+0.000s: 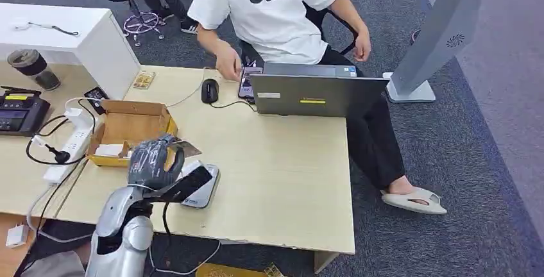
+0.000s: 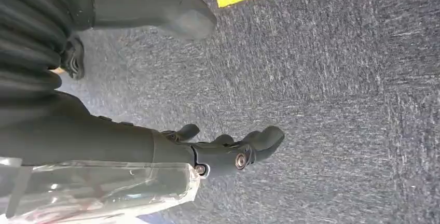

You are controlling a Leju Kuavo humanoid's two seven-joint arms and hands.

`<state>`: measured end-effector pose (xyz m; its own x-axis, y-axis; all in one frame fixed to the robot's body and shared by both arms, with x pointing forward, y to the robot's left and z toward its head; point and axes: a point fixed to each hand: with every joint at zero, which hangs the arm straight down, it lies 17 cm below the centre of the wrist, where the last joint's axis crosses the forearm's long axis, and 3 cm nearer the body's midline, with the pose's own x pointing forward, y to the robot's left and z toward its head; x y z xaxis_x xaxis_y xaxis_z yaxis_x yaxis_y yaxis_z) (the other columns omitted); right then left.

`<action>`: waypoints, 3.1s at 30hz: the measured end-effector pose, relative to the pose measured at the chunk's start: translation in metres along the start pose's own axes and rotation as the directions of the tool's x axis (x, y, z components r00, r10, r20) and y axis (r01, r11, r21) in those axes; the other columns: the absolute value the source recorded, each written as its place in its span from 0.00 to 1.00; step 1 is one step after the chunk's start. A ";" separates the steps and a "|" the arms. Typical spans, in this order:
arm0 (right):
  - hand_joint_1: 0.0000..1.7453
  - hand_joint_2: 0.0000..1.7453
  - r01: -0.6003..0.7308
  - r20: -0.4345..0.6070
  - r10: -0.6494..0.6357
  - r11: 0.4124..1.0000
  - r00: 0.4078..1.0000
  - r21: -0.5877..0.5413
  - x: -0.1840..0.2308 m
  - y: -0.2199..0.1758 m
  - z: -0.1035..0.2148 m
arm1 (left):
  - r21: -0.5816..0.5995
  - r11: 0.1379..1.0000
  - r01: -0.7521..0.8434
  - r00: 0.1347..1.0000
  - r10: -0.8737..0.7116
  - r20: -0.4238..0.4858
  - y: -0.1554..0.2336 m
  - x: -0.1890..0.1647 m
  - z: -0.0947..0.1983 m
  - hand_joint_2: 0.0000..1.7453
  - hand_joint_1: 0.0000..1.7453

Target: Pass the card to the sensor for recognition and then transmit it.

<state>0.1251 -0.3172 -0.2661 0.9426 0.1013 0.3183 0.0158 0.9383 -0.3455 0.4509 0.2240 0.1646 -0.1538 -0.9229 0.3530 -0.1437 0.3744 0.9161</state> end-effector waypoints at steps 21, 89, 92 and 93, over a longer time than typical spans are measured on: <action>0.00 1.00 0.021 -0.020 -0.021 1.000 1.000 -0.003 -0.004 -0.001 0.000 | -0.257 0.919 0.299 0.944 -0.325 -0.063 -0.082 -0.048 0.029 1.00 1.00; 0.00 1.00 -0.115 0.007 0.115 0.993 0.993 -0.016 -0.001 -0.003 -0.001 | 0.320 0.850 0.418 0.907 -0.373 -0.194 0.189 -0.051 -0.084 1.00 0.00; 0.00 1.00 -0.113 0.001 0.113 0.993 0.994 -0.023 -0.002 -0.004 -0.001 | 0.351 0.854 0.383 0.923 -0.340 -0.180 0.195 -0.050 -0.076 1.00 0.00; 0.00 1.00 -0.113 -0.004 0.113 0.993 0.994 -0.026 -0.003 -0.005 -0.001 | 0.360 0.855 0.374 0.927 -0.331 -0.177 0.197 -0.049 -0.073 1.00 0.00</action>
<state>0.1220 -0.3226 -0.2659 0.9396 0.2055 0.2737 -0.0825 0.9120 -0.4017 0.5010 0.3368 0.3416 0.0784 -0.9952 0.0581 -0.5323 0.0075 0.8465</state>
